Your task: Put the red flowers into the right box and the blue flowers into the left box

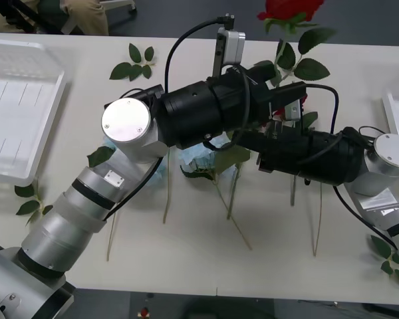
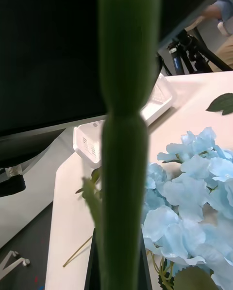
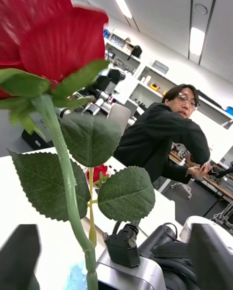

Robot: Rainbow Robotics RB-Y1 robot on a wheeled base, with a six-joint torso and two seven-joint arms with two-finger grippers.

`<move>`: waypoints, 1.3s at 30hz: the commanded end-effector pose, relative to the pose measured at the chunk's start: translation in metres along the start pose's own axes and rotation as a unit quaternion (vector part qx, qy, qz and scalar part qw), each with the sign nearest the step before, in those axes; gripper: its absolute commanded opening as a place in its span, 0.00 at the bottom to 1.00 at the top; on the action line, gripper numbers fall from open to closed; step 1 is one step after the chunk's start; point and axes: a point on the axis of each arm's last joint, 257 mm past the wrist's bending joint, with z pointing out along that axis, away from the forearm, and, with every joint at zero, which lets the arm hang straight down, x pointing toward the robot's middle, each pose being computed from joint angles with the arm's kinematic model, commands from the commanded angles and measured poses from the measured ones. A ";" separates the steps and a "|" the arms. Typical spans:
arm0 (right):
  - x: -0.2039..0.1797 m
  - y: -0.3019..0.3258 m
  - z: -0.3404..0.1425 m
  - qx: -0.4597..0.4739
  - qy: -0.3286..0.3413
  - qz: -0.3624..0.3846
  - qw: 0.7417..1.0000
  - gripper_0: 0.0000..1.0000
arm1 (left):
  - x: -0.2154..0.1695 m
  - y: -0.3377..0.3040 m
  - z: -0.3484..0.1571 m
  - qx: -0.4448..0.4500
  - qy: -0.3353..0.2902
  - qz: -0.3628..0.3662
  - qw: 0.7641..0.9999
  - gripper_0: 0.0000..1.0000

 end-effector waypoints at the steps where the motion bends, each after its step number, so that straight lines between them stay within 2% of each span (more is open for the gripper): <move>1: -0.024 -0.009 -0.004 0.011 -0.008 -0.021 1.000 0.00 | -0.013 -0.020 0.012 0.022 -0.009 0.020 1.000 1.00; 6: -0.031 -0.036 -0.036 0.048 0.003 -0.032 0.998 0.00 | -0.013 -0.020 0.012 0.022 -0.009 0.020 1.000 1.00; 11: -0.033 -0.064 -0.090 0.095 0.067 -0.085 0.990 0.00 | -0.013 -0.020 0.012 0.022 -0.009 0.020 1.000 1.00; 19: -0.045 -0.105 -0.196 0.190 0.172 -0.148 0.955 0.00 | -0.013 -0.020 0.012 0.022 -0.009 0.020 1.000 1.00; 20: -0.046 -0.108 -0.208 0.204 0.177 -0.130 0.954 0.00 | -0.001 -0.011 0.005 0.012 0.000 0.010 1.000 1.00; 26: -0.056 -0.120 -0.272 0.283 0.199 -0.039 0.937 0.00 | -0.040 0.016 -0.028 0.006 0.034 0.053 0.998 1.00; 29: -0.058 -0.124 -0.302 0.324 0.212 0.014 0.922 0.00 | -0.043 0.019 -0.060 0.012 0.074 0.027 0.997 1.00; 33: -0.067 -0.131 -0.340 0.385 0.221 0.060 0.894 0.00 | -0.027 0.023 -0.109 0.020 0.147 -0.014 0.989 1.00; 37: -0.074 -0.138 -0.377 0.447 0.226 0.108 0.859 0.00 | 0.001 0.035 -0.173 0.007 0.235 -0.050 0.971 1.00; 39: -0.077 -0.142 -0.393 0.476 0.226 0.121 0.841 0.00 | 0.010 0.039 -0.195 0.000 0.259 -0.058 0.964 1.00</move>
